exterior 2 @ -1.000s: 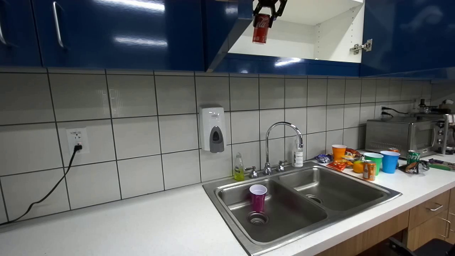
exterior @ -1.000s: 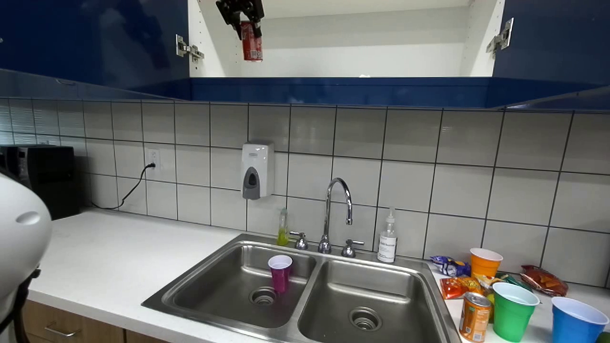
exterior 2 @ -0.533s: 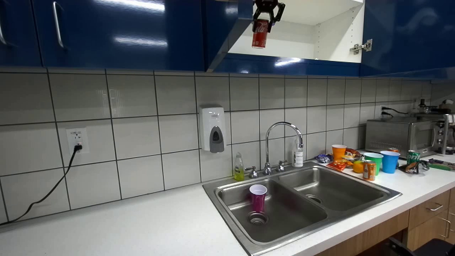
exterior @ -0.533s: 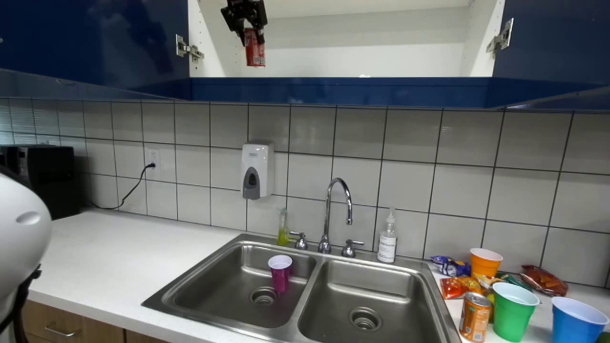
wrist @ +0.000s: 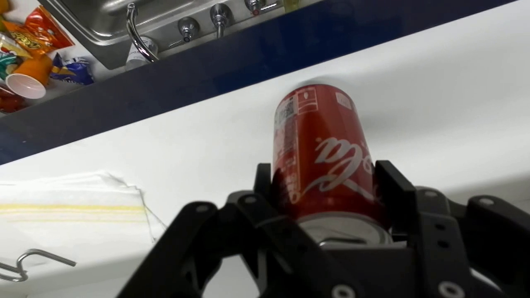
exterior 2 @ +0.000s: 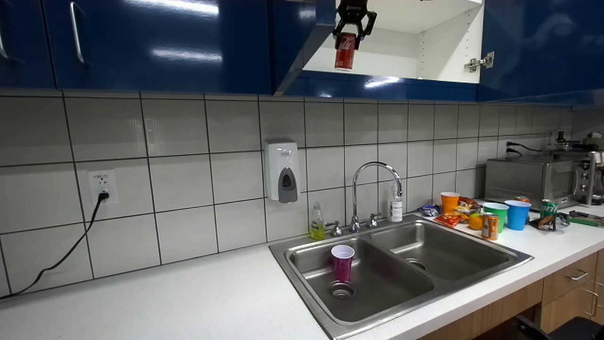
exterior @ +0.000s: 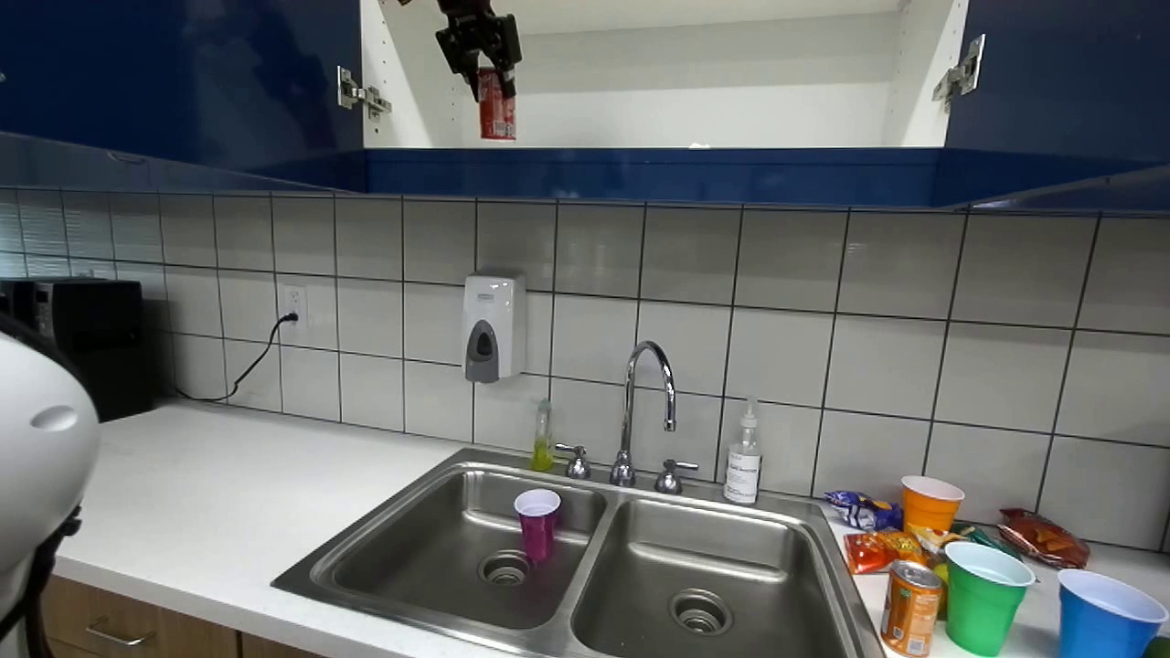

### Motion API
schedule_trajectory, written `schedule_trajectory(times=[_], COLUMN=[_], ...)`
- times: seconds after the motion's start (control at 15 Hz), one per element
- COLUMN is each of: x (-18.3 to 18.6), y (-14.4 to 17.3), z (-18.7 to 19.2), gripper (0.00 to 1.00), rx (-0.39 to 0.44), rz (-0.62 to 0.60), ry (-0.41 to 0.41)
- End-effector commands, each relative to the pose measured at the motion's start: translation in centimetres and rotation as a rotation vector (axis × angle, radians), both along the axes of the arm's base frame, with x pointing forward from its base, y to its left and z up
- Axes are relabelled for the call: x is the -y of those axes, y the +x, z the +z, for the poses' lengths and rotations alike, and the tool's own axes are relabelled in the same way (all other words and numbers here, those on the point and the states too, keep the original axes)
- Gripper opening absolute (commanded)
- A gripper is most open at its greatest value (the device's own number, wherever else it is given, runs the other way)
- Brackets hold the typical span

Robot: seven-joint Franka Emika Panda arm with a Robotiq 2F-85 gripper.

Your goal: Put the Coca Cola can inside the open cabinet

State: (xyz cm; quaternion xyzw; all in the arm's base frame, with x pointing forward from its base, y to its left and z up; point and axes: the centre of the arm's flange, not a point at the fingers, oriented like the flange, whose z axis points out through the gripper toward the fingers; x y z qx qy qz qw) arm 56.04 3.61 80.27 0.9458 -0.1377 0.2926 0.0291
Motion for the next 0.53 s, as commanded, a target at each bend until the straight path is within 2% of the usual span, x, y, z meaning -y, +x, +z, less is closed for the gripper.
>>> schedule_trajectory(times=[0.0,0.47], x=[0.1,0.4], y=[1.3,2.4], z=[1.6,1.2], gripper=[0.39,0.39], rx=[-0.009,-0.035], rz=[-0.041,-0.062], ry=[0.004,0.015])
